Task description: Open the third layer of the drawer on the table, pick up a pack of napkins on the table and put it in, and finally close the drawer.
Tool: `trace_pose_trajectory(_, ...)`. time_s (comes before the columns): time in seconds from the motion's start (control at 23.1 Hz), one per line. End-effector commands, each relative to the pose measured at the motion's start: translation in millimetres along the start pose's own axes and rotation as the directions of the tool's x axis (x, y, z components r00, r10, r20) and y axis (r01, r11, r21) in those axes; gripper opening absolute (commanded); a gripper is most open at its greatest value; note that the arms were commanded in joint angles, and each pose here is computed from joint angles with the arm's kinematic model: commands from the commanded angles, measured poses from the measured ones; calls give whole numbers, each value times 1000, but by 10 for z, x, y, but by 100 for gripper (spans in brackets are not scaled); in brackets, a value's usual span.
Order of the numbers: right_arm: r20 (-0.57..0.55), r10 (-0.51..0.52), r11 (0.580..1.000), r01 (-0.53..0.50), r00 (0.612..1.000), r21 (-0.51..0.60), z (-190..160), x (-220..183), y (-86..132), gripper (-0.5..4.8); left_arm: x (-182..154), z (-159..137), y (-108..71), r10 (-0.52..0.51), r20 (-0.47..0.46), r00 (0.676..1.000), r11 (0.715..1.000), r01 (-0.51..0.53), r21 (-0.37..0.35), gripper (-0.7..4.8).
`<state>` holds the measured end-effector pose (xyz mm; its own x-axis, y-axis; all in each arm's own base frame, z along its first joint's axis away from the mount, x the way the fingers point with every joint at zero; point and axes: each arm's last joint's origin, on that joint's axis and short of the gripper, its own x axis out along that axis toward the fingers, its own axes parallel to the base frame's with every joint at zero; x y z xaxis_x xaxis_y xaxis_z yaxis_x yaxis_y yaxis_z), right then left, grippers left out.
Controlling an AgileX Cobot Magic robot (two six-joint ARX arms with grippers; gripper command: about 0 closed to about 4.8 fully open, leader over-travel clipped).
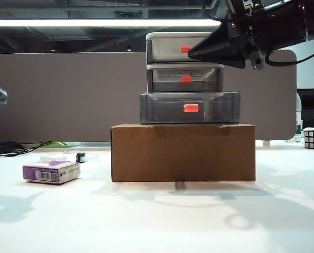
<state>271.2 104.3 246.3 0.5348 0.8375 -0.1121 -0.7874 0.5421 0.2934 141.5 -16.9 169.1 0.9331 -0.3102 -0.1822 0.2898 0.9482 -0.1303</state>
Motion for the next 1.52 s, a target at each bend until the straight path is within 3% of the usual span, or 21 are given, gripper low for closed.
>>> trace_pose_trajectory(0.04, 14, 8, 1000, -8, 1000, -11, 37, 0, 10, -5, 74, -54, 25, -139, -56, 989, 990, 139, 9, 479)
trace_pose_trajectory(0.13, 14, 11, 1000, -11, 1000, -10, 36, -1, 10, -5, 180, -104, 19, -195, -77, 978, 977, 201, 73, 479)
trace_pose_trajectory(0.26, 13, 12, 1000, -12, 1000, -10, 35, 1, 13, -5, 329, -137, 48, -204, -92, 975, 969, 215, 125, 479)
trace_pose_trajectory(0.56, 3, 25, 1000, -25, 1000, -4, 26, 1, 15, -5, 901, -235, 146, -234, -230, 945, 962, 259, 84, 479)
trace_pose_trajectory(0.69, -8, 23, 1000, -23, 1000, 5, 14, 1, 13, -5, 1052, -297, 123, -245, -245, 938, 956, 276, 99, 479)
trace_pose_trajectory(0.78, -14, 22, 1000, -22, 1000, 10, 7, 1, 11, -5, 1120, -348, 47, -269, -252, 929, 939, 312, 148, 479)
trace_pose_trajectory(1.08, -13, 21, 1000, -21, 1000, 10, 7, 1, 11, -5, 1170, -381, -107, -162, -269, 949, 946, 227, 231, 479)
trace_pose_trajectory(1.43, -18, 21, 1000, -21, 1000, 14, 2, 1, 11, -5, 1386, -327, -134, -96, -255, 962, 953, 163, 255, 479)
trace_pose_trajectory(1.52, -24, 24, 1000, -23, 999, 20, -5, 1, 11, -5, 1466, -323, -130, -96, -255, 962, 961, 156, 228, 479)
